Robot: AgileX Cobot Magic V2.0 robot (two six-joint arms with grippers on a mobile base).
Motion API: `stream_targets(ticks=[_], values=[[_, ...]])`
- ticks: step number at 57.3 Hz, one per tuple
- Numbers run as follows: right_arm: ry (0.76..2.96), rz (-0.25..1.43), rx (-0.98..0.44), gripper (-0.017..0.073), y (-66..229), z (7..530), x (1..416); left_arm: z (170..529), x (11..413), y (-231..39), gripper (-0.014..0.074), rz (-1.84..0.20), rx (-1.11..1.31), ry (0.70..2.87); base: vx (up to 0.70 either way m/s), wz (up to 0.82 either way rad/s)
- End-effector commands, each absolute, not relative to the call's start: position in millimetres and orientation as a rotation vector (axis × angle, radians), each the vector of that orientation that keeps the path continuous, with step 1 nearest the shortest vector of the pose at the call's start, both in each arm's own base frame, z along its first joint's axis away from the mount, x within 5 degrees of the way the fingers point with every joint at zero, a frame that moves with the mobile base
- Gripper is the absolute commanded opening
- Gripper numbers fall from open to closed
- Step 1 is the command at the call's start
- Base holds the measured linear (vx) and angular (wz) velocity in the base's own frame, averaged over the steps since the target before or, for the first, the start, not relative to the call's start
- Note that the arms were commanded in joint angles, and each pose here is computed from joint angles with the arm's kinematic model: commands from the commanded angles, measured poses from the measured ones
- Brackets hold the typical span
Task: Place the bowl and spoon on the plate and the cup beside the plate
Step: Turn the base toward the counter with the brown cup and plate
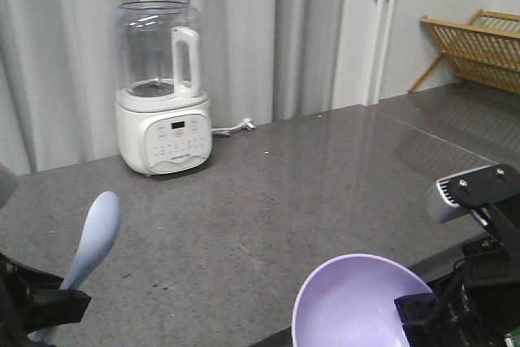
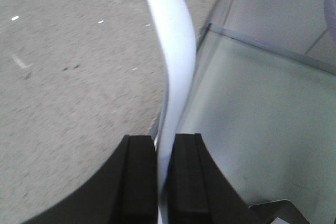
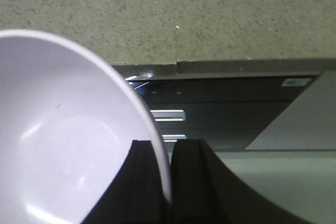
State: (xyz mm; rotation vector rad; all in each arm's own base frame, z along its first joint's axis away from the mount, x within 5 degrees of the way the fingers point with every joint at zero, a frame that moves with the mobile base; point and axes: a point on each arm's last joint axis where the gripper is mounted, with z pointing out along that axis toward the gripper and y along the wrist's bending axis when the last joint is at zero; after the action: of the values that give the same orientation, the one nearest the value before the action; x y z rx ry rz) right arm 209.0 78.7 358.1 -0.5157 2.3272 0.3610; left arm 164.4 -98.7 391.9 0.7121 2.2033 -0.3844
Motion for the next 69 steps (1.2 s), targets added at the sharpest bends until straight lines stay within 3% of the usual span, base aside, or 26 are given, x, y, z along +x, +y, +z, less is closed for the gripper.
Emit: stream_targets(ticks=[1,69], values=[[2.223,0.367,-0.481,0.0102,78.0,375.4,208.6,408.1,162.4,-99.8,0.0136,-0.418,0.676,2.103,-0.07,-0.53],[2.223,0.367,-0.481,0.0102,78.0,375.4,208.6,408.2,162.5,-99.8,0.0136,-0.418,0.676,2.103,-0.05,-0.47]])
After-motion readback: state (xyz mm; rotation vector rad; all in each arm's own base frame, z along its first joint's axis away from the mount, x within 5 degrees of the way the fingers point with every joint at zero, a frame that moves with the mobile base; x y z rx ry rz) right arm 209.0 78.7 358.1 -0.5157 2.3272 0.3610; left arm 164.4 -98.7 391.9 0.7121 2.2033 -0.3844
